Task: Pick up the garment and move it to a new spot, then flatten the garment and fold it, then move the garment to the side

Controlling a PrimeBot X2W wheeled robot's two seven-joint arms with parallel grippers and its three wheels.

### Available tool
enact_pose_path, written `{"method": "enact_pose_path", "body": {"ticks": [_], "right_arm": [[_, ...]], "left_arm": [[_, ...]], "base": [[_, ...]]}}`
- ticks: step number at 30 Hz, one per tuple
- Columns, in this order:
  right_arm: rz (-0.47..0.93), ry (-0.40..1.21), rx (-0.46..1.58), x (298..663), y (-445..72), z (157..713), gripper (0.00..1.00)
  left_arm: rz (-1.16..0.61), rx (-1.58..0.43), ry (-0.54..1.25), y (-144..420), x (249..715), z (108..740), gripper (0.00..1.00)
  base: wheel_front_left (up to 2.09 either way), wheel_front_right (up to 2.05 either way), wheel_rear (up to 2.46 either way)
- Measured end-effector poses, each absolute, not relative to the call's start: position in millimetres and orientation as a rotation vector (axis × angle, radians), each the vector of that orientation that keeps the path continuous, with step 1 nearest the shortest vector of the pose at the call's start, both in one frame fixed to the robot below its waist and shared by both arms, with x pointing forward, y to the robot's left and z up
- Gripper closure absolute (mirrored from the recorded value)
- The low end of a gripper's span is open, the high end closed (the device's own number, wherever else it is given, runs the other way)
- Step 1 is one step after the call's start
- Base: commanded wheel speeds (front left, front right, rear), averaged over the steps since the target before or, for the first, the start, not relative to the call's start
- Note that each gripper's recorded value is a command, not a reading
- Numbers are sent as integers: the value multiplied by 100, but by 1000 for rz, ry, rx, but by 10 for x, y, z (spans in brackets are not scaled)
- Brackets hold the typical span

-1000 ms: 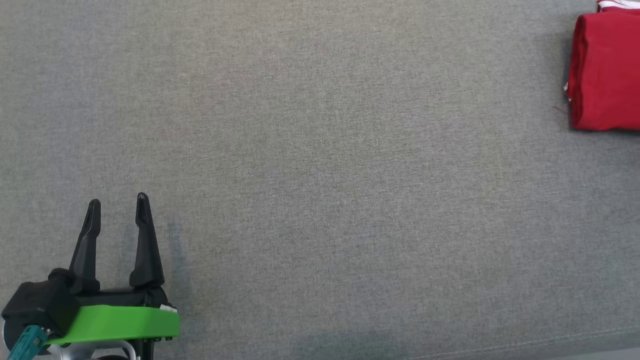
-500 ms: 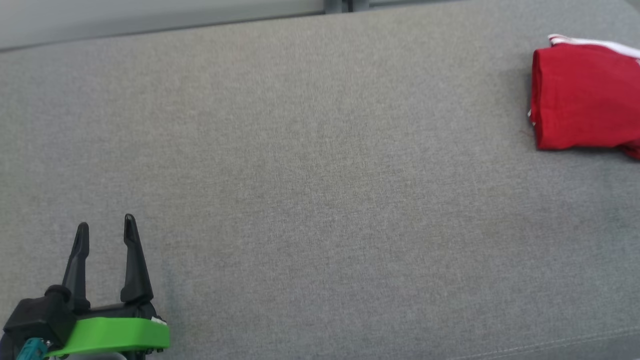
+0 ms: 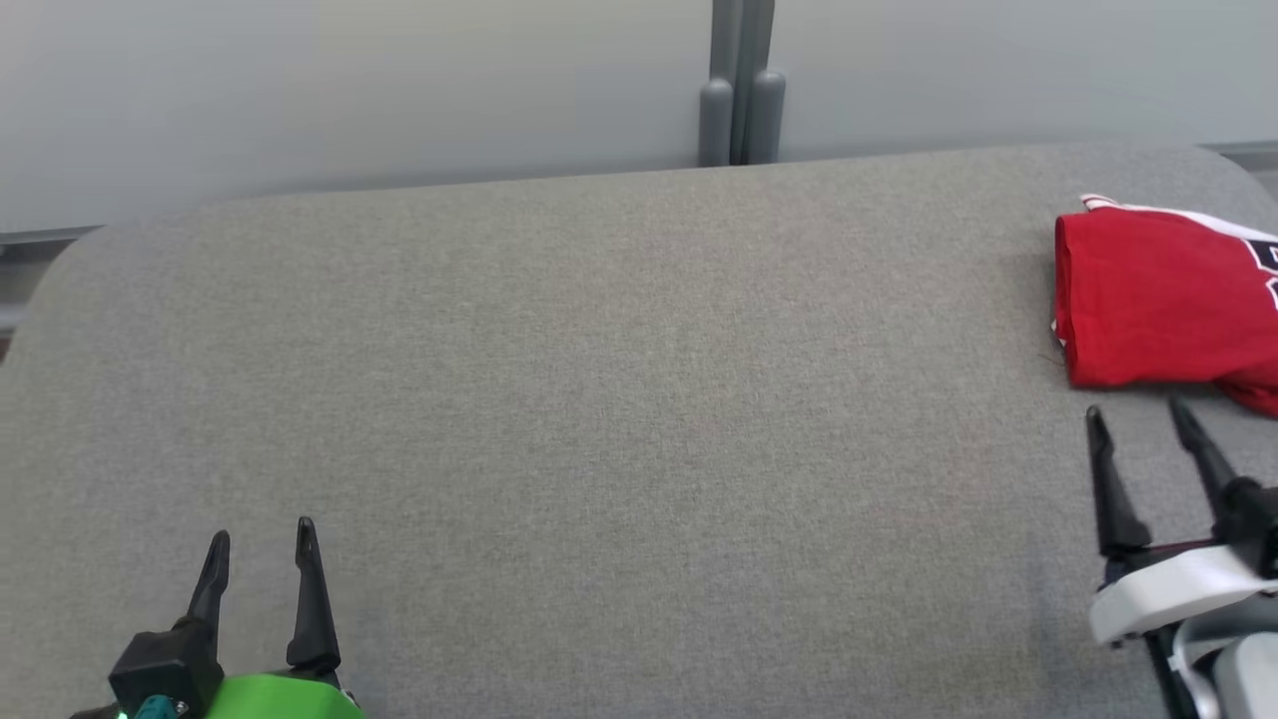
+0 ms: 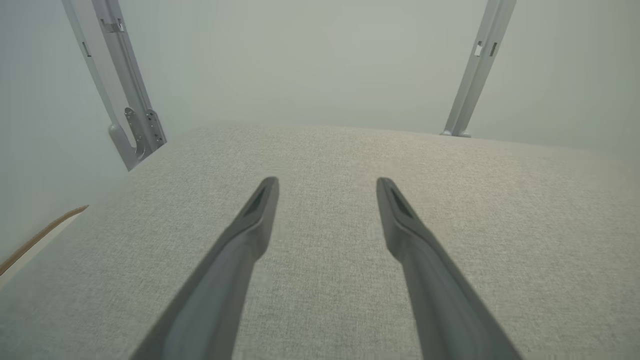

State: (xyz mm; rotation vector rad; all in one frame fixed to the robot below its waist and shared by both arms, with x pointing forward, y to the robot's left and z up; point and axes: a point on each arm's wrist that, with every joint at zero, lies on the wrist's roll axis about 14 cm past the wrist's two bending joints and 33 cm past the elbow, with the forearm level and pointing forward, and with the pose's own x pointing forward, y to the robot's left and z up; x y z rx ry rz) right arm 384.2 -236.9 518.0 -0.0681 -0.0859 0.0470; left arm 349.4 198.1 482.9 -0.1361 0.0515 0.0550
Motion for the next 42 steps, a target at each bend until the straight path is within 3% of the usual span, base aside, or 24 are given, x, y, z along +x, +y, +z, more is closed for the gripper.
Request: {"method": "enact_pose_path", "body": {"ticks": [11, 32, 33, 42], "right_arm": [[123, -40, 0, 3621, -1762, 4944, 0], [46, -23, -29, 3541, -1966, 4888, 0], [45, -21, -27, 3538, -1965, 4880, 100], [13, 82, 54, 3471, -1978, 4605, 100]], "left_arm": [[89, -131, 62, 2218, 3284, 4687, 0], [51, -136, 67, 2199, 3194, 4591, 0], [46, -137, 71, 2185, 3189, 4577, 100], [67, -215, 150, 2130, 3120, 4351, 100]], "base": [[0, 0, 0], [0, 0, 0], [0, 0, 0], [0, 0, 0]]}}
